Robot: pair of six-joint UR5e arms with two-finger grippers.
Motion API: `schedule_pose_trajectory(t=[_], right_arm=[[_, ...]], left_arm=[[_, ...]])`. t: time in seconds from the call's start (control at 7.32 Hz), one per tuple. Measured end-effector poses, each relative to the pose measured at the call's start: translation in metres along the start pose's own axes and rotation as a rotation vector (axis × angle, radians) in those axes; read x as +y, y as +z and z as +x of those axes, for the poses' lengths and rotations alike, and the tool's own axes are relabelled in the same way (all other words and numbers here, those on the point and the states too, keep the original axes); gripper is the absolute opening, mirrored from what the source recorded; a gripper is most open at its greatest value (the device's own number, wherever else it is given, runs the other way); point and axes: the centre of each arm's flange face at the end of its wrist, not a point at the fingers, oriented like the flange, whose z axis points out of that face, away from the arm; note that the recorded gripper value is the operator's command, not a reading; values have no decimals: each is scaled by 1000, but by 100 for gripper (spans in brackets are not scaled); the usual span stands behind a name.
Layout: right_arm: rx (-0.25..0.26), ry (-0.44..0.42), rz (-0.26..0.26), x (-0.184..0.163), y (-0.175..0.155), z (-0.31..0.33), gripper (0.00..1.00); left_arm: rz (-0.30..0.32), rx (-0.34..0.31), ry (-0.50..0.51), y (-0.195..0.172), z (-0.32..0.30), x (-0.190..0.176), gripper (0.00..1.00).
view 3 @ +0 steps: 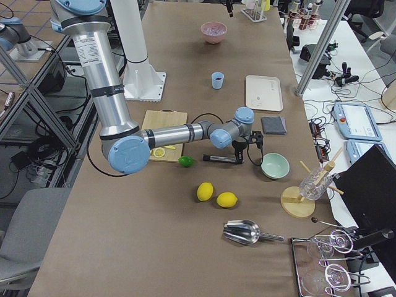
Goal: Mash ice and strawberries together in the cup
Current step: 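Close the right gripper on the muddler and lift it upright, then carry the muddler with the right gripper and lower it into the cup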
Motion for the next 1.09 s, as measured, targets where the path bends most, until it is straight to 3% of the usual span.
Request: schedule_pose_trajectory(t=[0.55,1.09], right_arm=[[-30,-9,43,-22,-33,-20,0],[-81,-33,151,-92,-142,-123,0]], left_arm=[[6,4,2,-2,3,-2,98],[3,-32,-38,1,-22,-6,98]])
